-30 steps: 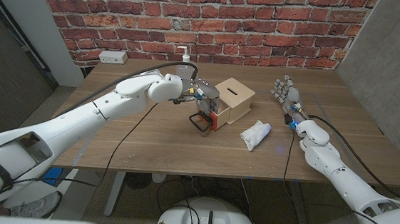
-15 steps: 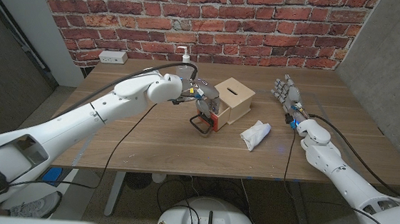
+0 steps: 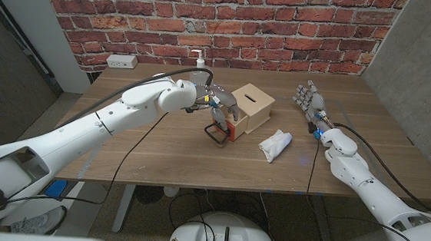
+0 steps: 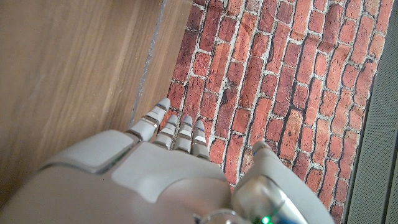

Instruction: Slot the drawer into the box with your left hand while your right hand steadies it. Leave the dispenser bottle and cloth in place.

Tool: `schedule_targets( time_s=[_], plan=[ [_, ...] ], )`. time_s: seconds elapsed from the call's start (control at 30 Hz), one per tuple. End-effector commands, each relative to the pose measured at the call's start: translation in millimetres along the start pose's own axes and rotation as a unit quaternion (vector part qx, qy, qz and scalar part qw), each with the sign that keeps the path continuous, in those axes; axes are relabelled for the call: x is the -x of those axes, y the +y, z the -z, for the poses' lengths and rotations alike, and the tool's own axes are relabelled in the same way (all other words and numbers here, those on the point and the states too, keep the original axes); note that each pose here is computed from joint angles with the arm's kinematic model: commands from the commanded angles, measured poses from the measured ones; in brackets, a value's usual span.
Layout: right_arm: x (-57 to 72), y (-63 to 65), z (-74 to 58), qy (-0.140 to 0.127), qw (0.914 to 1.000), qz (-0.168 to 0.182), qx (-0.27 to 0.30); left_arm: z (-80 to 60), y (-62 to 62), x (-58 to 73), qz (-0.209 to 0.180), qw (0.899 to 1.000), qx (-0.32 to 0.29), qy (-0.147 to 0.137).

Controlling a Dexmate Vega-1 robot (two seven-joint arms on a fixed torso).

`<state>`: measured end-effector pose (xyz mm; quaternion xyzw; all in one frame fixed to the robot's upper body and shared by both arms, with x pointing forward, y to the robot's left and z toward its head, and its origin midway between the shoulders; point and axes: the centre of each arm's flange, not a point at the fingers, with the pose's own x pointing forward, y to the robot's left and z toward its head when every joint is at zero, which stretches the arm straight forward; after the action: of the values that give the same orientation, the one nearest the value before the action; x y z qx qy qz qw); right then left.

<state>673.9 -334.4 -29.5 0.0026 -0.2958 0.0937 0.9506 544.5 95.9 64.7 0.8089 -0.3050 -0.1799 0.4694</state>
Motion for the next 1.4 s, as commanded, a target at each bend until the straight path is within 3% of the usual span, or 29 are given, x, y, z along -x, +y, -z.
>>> schedule_targets(
  time_s=[0.03,0.33,0.63,1.07,1.4],
  plan=[
    [0.0,-5.1,-3.0,-0.001,1.0,-0.001,0.0,-9.9,7.3,13.7,-0.032,0.999,0.005,0.003],
    [-3.2,-6.1,-10.5,-0.005,0.9999,-0.01,0.007,-12.9,14.6,23.5,-0.061,0.998,0.024,0.017],
    [-4.4,-5.5,-16.8,-0.008,0.9994,-0.022,0.027,-12.8,14.7,34.9,-0.105,0.99,0.086,0.038],
    [0.3,9.5,-30.7,-0.009,0.9905,-0.055,0.126,-14.4,-2.9,51.8,-0.177,0.951,0.24,0.078],
    [1.7,25.5,-37.3,-0.02,0.9748,-0.076,0.209,-18.0,-9.4,56.5,-0.186,0.937,0.277,0.098]
  ],
)
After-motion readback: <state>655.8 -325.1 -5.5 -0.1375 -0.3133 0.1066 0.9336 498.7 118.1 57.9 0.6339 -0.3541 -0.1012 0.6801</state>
